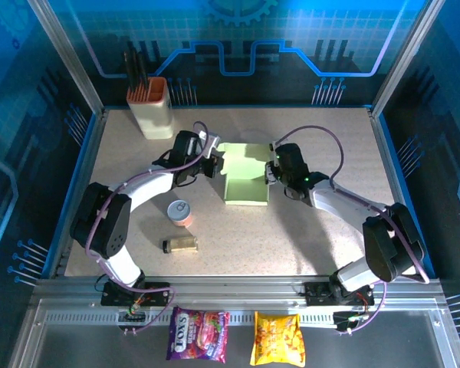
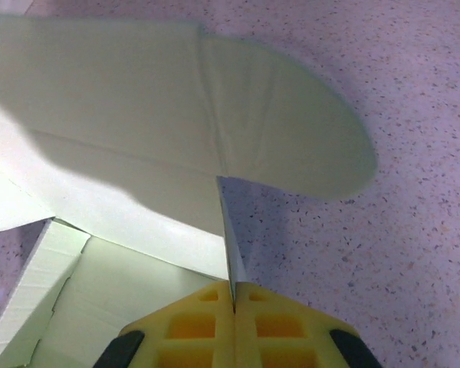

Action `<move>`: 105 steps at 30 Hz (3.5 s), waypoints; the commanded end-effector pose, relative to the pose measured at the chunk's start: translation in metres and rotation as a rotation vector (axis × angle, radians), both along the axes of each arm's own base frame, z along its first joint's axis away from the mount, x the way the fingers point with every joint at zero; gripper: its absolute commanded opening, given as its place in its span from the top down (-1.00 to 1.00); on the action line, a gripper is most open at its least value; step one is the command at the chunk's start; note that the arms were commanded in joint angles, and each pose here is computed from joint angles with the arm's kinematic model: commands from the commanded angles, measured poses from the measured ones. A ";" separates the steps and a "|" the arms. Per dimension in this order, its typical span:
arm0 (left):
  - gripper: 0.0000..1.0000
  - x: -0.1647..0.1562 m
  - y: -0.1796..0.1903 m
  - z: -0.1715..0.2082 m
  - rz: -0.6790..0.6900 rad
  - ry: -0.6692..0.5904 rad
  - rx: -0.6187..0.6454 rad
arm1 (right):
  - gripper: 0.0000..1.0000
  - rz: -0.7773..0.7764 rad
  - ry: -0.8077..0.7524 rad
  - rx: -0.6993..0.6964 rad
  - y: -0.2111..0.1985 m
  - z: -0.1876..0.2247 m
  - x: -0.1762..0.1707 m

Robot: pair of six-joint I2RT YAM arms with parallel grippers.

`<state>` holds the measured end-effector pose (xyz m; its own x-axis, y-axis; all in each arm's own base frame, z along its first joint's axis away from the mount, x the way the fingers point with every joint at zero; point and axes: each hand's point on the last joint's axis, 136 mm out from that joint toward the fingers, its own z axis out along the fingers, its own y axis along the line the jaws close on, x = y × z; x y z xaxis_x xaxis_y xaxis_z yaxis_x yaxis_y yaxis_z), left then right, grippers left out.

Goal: Fold the paper box

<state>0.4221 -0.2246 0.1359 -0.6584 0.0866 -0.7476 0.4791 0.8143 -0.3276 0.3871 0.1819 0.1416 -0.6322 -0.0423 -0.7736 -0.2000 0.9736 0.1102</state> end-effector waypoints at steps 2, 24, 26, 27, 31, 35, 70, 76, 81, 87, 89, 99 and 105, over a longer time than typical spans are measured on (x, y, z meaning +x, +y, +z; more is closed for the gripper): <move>0.77 0.019 -0.002 0.009 0.132 0.003 -0.020 | 1.00 -0.180 -0.030 0.024 -0.005 0.011 0.015; 0.58 0.040 -0.022 0.007 0.201 0.018 -0.042 | 1.00 -0.289 -0.078 0.018 0.001 0.001 0.043; 0.47 0.041 -0.022 0.007 0.210 0.021 -0.046 | 1.00 -0.294 -0.075 0.014 0.001 0.000 0.043; 0.47 0.042 -0.021 0.008 0.218 0.019 -0.046 | 1.00 -0.297 -0.075 0.013 0.000 0.000 0.043; 0.78 0.043 -0.018 0.010 0.240 0.009 -0.045 | 1.00 -0.316 -0.079 0.005 -0.002 0.001 0.042; 0.84 0.047 -0.015 0.012 0.273 -0.016 -0.040 | 1.00 -0.335 -0.086 0.002 -0.002 0.000 0.043; 0.27 -0.009 -0.040 -0.001 0.230 -0.220 -0.029 | 1.00 -0.363 -0.144 -0.096 -0.001 -0.033 0.009; 0.22 -0.020 -0.044 -0.007 0.209 -0.210 -0.039 | 1.00 -0.370 -0.145 -0.094 -0.003 -0.034 0.005; 0.36 -0.023 -0.045 -0.002 0.212 -0.210 -0.072 | 1.00 -0.365 -0.131 -0.111 -0.006 -0.042 -0.001; 0.31 -0.017 -0.048 0.016 0.227 -0.204 -0.081 | 1.00 -0.353 -0.140 -0.105 -0.003 -0.035 0.002; 0.23 -0.016 -0.049 0.021 0.226 -0.205 -0.085 | 1.00 -0.351 -0.141 -0.107 -0.003 -0.034 0.002; 0.38 -0.013 -0.054 0.029 0.226 -0.186 -0.107 | 1.00 -0.338 -0.155 -0.095 0.005 -0.019 0.009; 0.43 -0.013 -0.054 0.016 0.222 -0.162 -0.082 | 1.00 -0.335 -0.143 -0.107 0.004 -0.024 0.008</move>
